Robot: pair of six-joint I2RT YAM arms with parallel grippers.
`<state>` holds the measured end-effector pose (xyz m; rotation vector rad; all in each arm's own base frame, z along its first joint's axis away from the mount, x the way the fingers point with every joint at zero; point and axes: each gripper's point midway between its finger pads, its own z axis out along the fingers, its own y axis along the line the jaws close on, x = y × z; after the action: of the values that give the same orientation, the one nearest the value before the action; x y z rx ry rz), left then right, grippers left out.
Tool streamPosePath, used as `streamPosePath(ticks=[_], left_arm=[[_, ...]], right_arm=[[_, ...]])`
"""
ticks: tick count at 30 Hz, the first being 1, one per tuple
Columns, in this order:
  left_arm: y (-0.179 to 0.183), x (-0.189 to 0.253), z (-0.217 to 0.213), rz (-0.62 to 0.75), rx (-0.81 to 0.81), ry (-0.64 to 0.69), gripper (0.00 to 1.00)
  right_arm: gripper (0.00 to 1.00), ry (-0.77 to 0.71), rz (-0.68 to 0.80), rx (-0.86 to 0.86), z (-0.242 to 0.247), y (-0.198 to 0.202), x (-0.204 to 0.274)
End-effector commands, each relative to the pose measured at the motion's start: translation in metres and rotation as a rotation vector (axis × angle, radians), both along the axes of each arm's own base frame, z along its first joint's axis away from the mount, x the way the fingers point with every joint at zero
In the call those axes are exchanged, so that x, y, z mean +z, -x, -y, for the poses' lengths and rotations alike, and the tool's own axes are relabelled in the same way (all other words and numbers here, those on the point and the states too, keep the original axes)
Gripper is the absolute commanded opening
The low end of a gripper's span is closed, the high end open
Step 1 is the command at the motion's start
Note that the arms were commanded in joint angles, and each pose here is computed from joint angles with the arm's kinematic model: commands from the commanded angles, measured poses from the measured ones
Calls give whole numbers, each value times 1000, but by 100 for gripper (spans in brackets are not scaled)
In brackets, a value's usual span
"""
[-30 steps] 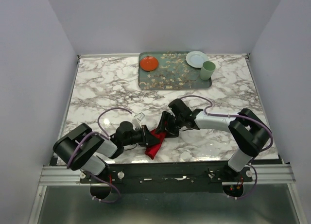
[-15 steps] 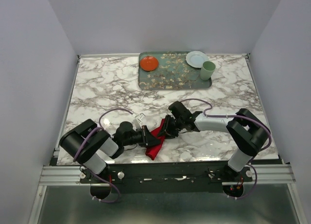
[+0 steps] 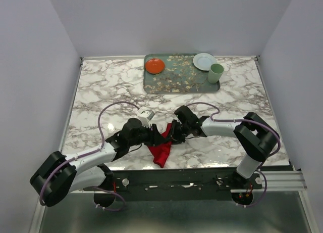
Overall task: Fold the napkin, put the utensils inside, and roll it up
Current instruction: Roll the napkin with the utensil
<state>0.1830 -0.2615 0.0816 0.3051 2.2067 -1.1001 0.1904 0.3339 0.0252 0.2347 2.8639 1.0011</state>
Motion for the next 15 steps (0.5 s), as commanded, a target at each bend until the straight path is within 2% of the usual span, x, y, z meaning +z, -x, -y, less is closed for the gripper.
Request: streamPosePath(ticks=[1,2,3,4,6,7,9,13,15], left_arm=[[-5,-8,-19,90,103,-276,69],[7,-9,-12,119,67,-323,75],[4,2,-6,155,80,-345,75],[0,-5,-17,184,135,-441,75],[9,3,-2,223,112,-469,74],[7,-7,-8,229,133,-551,73],[15,-3,9,265,105,-580,71],[28,-22,17,316,84,-748,70],[24,-18,19,369,125,-792,70]], right_arm=[[27,68,-27,0,7,3,-10],[27,71,-35,2,7,4,-10],[28,71,-47,-5,6,4,-10],[28,71,-58,-9,6,6,-10],[28,67,-74,-20,6,7,-9],[29,65,-80,-20,5,7,-9],[29,65,-105,-38,5,8,-11],[29,58,-151,-58,6,12,-13],[29,61,-166,-71,9,14,-15]])
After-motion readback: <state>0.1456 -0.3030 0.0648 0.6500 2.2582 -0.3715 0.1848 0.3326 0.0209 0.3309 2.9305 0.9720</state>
